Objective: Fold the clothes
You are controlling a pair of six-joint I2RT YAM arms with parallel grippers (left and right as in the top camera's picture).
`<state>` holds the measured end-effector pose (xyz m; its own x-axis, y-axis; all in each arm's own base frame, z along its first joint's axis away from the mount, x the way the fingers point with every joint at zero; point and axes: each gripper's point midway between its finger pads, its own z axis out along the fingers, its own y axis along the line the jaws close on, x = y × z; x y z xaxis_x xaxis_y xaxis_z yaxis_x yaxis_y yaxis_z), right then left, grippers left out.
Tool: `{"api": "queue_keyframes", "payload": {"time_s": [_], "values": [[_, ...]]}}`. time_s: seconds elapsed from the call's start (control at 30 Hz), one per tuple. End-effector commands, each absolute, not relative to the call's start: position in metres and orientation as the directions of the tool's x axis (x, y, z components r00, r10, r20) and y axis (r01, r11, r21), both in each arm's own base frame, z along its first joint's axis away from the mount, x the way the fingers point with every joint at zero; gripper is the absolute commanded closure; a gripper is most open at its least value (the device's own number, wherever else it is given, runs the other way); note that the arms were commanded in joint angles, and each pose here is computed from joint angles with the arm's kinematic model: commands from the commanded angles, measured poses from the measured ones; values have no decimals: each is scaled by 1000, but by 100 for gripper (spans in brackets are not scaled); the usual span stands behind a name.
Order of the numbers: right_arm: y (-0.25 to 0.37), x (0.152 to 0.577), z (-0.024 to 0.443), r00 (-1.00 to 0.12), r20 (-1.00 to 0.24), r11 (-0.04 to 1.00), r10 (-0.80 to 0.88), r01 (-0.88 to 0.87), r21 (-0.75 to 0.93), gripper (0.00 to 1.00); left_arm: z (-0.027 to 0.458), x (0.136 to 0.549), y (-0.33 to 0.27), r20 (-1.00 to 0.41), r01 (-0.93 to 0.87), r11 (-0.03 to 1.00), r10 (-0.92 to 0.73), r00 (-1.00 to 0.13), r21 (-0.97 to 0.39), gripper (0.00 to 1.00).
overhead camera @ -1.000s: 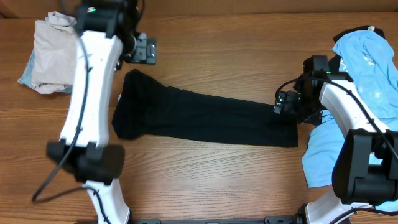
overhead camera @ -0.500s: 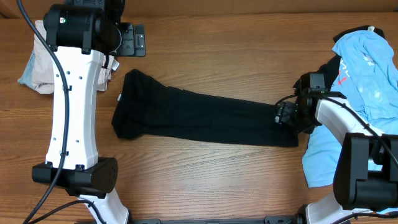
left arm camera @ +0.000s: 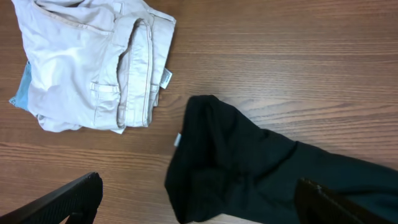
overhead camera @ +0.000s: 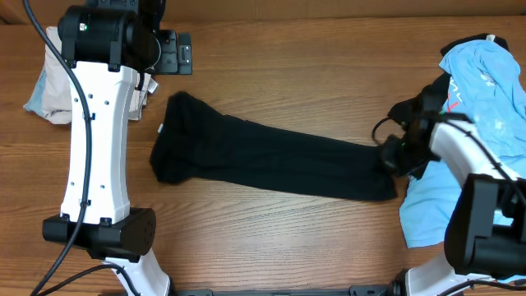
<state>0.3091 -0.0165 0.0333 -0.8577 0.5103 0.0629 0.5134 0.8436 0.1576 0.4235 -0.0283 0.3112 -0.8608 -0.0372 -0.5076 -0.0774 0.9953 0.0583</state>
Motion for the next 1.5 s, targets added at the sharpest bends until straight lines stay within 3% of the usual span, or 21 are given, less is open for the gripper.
{"api": "queue_keyframes", "payload": {"time_s": [0.0, 0.23, 0.63, 1.27, 1.47], "values": [[-31, 338, 84, -874, -47, 852, 484, 459, 250, 96, 310, 427, -24, -510, -76, 994, -26, -860, 77, 0], [-20, 348, 140, -921, -81, 883, 381, 337, 327, 96, 311, 427, -24, -512, -76, 994, -26, -859, 77, 0], [96, 360, 148, -977, -159, 936, 144, 82, 343, 96, 310, 427, -24, -511, -76, 994, -26, -859, 76, 0], [247, 373, 96, -975, -222, 924, 0, -85, 373, 96, 310, 427, -24, -510, -75, 994, -26, -860, 77, 0], [283, 358, 89, -976, -204, 888, -73, -157, 432, 76, 310, 427, -25, -510, -75, 994, -26, -860, 76, 0]]}}
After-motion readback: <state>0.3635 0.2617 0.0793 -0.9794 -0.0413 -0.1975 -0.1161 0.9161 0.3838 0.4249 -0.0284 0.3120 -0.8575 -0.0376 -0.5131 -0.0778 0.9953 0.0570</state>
